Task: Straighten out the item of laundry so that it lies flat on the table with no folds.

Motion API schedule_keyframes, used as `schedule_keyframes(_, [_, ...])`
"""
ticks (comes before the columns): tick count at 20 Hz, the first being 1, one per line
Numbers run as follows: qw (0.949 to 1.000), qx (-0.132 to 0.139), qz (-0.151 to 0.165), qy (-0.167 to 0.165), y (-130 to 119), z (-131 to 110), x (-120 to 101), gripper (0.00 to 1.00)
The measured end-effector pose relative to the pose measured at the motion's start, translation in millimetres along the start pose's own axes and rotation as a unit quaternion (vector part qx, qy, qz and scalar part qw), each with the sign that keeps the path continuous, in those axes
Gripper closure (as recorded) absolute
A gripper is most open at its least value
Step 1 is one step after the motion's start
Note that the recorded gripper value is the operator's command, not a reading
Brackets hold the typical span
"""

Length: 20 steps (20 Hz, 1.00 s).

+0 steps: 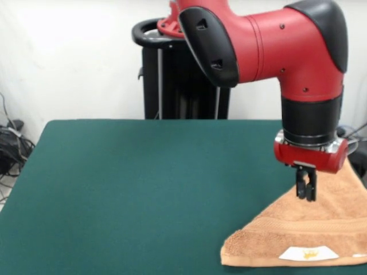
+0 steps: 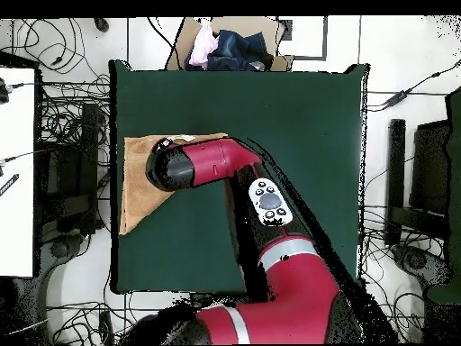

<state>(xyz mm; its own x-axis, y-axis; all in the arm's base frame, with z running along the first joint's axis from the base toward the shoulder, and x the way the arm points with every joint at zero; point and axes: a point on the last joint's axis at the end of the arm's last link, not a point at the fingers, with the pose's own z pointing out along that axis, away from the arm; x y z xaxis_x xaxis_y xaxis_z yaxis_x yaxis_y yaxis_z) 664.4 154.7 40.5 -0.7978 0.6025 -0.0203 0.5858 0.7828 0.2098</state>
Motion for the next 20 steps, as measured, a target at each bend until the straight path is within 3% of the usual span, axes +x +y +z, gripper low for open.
schedule_keyframes(6, [1.0, -0.005, 0.002, 0.002, -3.9, -1.2, -4.3, 1.0])
schedule_keyframes(7, [0.9999, -0.008, 0.005, 0.006, -5.5, -1.8, -4.9, 0.0])
schedule_keyframes(20, [0.9999, -0.01, 0.007, 0.004, -3.7, -1.4, -9.0, 0.0])
